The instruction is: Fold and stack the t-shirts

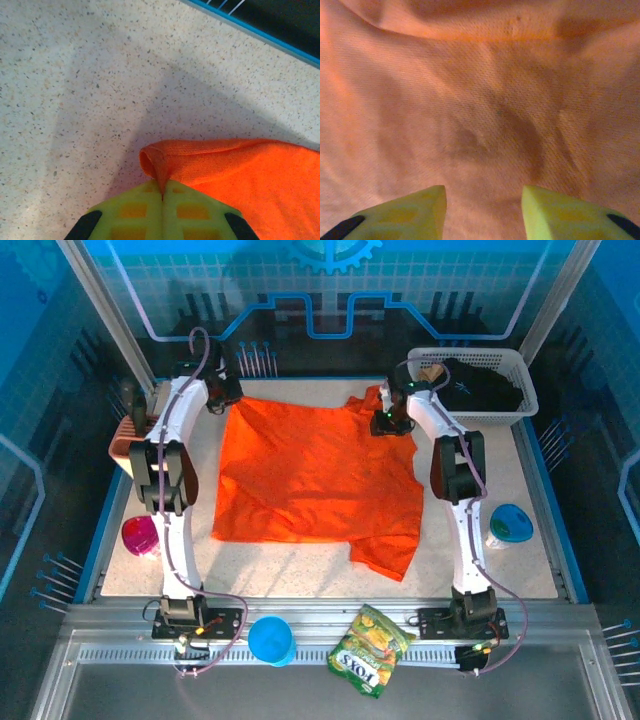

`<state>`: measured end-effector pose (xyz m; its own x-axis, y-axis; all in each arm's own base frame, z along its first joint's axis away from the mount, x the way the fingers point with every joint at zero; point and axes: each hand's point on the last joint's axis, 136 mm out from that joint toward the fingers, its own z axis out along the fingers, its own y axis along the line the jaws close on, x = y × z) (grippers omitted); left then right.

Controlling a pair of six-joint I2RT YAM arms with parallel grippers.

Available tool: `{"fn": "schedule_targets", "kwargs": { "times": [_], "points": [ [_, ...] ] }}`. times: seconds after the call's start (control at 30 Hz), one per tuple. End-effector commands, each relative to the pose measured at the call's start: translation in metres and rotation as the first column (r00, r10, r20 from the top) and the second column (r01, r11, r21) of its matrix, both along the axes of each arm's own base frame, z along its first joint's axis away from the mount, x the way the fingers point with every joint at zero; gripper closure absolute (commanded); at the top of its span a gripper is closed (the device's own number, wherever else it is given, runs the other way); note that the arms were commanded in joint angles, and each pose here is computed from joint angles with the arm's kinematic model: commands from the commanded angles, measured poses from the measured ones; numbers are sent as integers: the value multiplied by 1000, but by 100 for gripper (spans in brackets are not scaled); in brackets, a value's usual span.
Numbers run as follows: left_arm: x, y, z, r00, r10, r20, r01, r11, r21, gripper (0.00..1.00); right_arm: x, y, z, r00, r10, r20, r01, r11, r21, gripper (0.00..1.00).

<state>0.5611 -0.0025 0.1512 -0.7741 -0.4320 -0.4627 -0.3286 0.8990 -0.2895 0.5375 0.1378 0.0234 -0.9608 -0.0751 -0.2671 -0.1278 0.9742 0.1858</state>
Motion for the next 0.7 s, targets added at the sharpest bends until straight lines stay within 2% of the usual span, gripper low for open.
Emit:
{"fn": "schedule_targets", "kwargs": {
  "times": [0.0,0.1,0.17,0.27,0.4,0.47,0.67],
  "points": [
    [-2,-8,-11,1000,-20,-24,20,1000,-24,100,-42,13,-14,987,34,-155,-43,998,-56,63],
    [-3,-9,-13,1000,-20,-24,19,999,-28,100,-65,26,-22,980,31,-198,-39,998,-38,68],
    [-2,-10,-13,1000,-20,-22,20,999,-33,100,-78,42,-24,977,48,-209,-47,999,12,76],
    [-2,-11,-15,1000,-19,-21,18,999,-40,100,-92,63,-21,976,76,-203,-69,997,42,100],
    [-3,-14,-18,999,-22,-28,21,999,-46,100,-94,66,-9,986,69,-149,-72,997,-21,100],
    [-4,-15,-19,999,-28,-29,26,999,-44,100,-90,64,15,995,53,-86,-56,998,-40,100],
    [-6,-16,-20,999,-32,-30,31,999,-36,100,-99,71,55,999,44,5,-44,999,-24,100]
  ]
}}
